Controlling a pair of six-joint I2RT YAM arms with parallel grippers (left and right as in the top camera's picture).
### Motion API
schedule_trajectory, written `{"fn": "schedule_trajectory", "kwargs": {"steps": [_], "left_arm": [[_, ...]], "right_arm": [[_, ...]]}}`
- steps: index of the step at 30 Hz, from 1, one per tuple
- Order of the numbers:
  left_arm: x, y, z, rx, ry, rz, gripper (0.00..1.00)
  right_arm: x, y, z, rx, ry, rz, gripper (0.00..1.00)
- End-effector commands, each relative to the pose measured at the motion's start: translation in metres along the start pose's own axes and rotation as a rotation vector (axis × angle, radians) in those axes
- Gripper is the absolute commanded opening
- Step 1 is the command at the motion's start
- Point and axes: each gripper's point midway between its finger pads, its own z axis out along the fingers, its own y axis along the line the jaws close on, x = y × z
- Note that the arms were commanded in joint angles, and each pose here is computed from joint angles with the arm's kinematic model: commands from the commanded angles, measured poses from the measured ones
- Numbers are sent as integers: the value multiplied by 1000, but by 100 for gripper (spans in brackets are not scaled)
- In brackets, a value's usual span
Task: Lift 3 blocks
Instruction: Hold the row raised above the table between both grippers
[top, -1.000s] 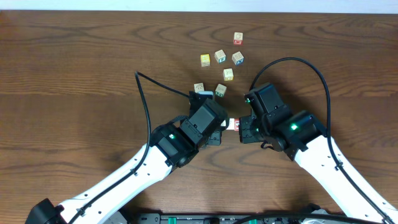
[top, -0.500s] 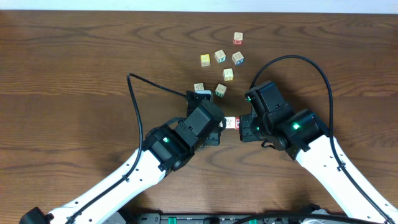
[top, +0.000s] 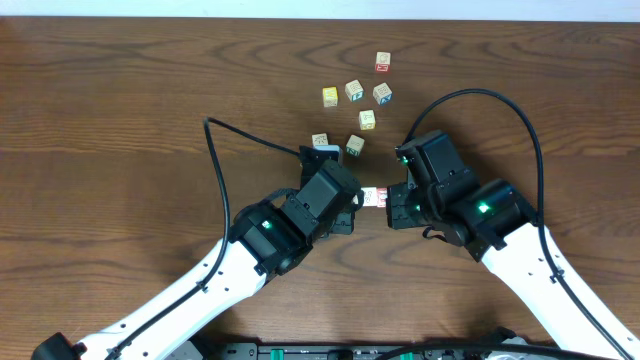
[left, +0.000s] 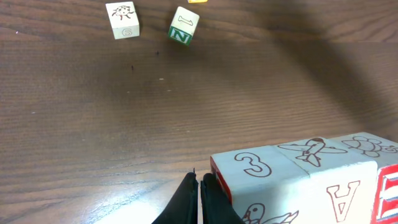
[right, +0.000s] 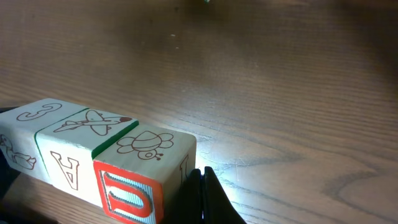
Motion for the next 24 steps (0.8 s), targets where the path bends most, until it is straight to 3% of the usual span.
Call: {"fn": "schedule_trajectory", "kwargs": {"steps": [1,24], "left_arm": [[-10,-52,-25,206,10,21,8],[-13,-53,-32,215,-7,24,7]], "right_arm": [[6,53,-16,-237,39,-64,1],[5,52,-16,-231,35,-63,1]]}}
